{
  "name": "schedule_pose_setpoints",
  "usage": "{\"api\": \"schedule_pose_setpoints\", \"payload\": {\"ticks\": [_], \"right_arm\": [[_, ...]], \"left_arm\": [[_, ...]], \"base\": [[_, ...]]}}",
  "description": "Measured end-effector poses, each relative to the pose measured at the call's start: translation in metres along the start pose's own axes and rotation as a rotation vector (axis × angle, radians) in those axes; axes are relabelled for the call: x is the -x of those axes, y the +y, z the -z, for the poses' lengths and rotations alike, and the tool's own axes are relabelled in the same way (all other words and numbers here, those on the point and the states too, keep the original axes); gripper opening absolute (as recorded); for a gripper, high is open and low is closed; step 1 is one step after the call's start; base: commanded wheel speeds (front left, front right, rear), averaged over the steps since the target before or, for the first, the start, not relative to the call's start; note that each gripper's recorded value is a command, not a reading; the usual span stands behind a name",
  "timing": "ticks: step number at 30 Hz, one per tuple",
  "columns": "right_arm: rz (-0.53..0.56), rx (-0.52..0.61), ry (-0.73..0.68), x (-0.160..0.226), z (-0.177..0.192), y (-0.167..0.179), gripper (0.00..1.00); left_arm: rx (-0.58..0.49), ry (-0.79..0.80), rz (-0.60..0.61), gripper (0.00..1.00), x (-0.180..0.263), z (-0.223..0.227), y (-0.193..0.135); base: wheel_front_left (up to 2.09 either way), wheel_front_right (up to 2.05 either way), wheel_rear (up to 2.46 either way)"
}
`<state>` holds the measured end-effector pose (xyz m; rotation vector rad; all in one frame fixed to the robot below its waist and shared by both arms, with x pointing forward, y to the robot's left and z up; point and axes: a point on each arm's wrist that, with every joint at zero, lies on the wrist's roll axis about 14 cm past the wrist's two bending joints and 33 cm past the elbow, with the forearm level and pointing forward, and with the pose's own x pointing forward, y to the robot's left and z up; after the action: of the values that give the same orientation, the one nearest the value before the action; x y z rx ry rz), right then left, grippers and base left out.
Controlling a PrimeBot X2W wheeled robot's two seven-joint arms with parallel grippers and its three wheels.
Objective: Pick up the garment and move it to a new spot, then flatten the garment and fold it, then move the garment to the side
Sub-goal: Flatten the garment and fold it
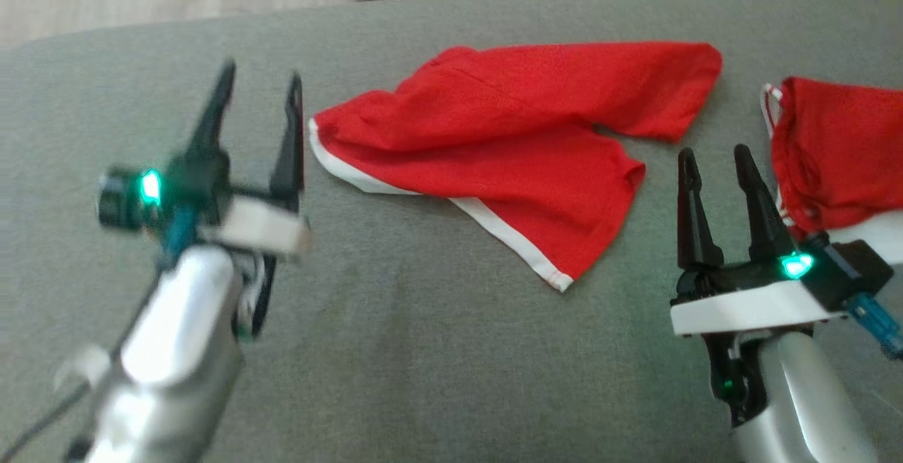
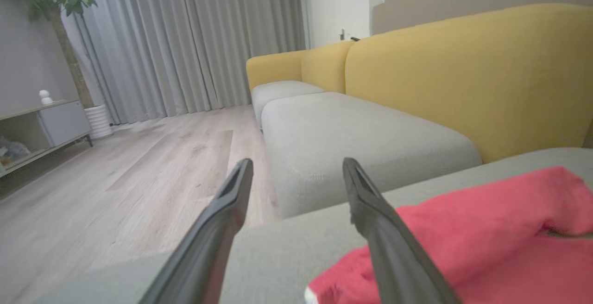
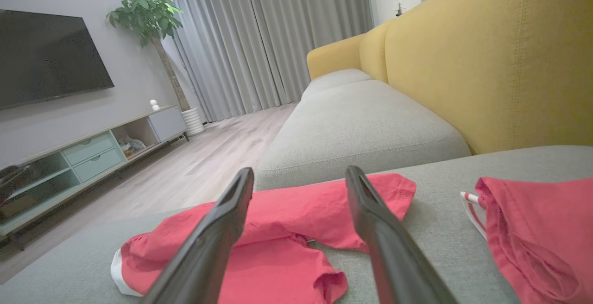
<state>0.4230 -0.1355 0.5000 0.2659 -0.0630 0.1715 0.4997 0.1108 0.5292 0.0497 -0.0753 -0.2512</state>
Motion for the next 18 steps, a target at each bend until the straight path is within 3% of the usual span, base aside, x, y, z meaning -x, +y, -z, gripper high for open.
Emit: {"api": "schedule_pose_setpoints", "payload": {"ticks": [10,18], "right_arm": [[-0.045,0.004,0.015,0.013,0.003,0.018,1.0],[-0.067,0.023,0.045,0.014,0.014,0.025,1.0]], "left_arm": [[0.091,0.066,-0.156,1.0,0.096,0.031,0.012],[0.115,0.076,-0.196,1.0,0.113,0.037,0.015]], "base": [[0.0,0.0,0.0],[0.0,0.0,0.0]]}}
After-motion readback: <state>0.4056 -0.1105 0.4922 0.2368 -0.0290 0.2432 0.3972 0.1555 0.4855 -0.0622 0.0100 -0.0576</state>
